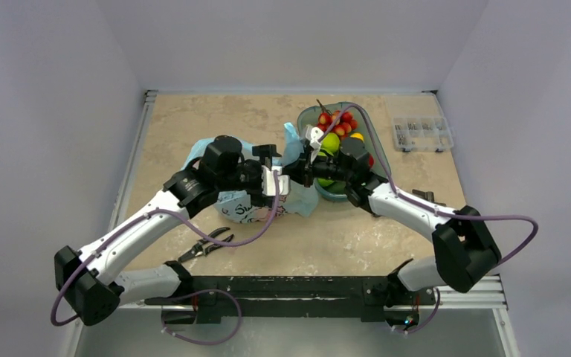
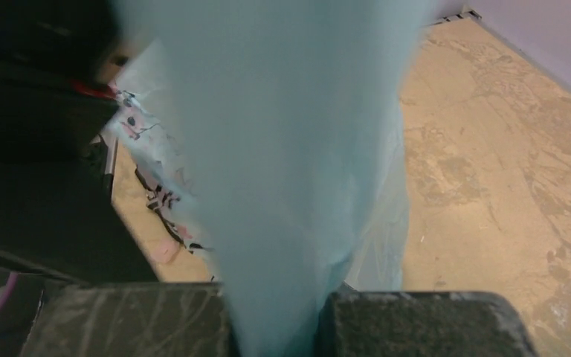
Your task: Place the fake fruits into the plastic bag and tie a complex knot
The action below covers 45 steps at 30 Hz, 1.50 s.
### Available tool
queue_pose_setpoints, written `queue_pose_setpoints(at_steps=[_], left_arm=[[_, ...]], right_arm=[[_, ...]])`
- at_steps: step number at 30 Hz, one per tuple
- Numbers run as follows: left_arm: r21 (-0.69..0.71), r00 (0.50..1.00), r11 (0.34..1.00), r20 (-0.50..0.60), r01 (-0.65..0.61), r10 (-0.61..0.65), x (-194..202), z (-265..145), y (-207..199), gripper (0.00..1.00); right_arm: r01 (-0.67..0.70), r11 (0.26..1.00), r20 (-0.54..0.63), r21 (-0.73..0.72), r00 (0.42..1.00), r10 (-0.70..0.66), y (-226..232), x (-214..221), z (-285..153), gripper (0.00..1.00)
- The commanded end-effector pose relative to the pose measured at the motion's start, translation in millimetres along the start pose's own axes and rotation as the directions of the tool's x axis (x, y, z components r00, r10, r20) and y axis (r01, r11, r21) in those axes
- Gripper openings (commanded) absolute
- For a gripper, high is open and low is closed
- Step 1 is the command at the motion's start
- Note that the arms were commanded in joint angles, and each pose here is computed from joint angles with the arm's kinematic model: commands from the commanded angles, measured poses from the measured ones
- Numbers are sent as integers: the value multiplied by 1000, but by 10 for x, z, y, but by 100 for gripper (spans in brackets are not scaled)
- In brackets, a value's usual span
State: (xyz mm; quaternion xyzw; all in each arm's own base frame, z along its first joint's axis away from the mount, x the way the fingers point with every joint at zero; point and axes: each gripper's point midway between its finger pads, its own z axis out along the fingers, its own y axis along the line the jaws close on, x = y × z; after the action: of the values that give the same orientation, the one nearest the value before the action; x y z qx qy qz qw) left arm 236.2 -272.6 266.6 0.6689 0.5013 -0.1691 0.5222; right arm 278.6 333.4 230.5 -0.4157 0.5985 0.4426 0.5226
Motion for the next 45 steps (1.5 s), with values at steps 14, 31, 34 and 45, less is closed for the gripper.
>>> queue_pose_setpoints(at_steps=[14,31,34,45], left_arm=[[-1,979,981,-63,192,-192,559,-116,441,71],[-170,817,822,-119,544,-565,1003,71,-128,0],[-192,773,778,-118,599,-624,1081,149,-186,0],[-178,741,738,-67,651,-669,995,230,-140,0]], right_arm=[[228,971,30,-68,974,-226,8,-284,-280,0],[-127,992,122,15,985,124,-446,-376,-101,0],[-194,981,89,-1,977,194,-371,-258,-132,0],[-284,953,82,109,958,276,-281,-116,-293,90]])
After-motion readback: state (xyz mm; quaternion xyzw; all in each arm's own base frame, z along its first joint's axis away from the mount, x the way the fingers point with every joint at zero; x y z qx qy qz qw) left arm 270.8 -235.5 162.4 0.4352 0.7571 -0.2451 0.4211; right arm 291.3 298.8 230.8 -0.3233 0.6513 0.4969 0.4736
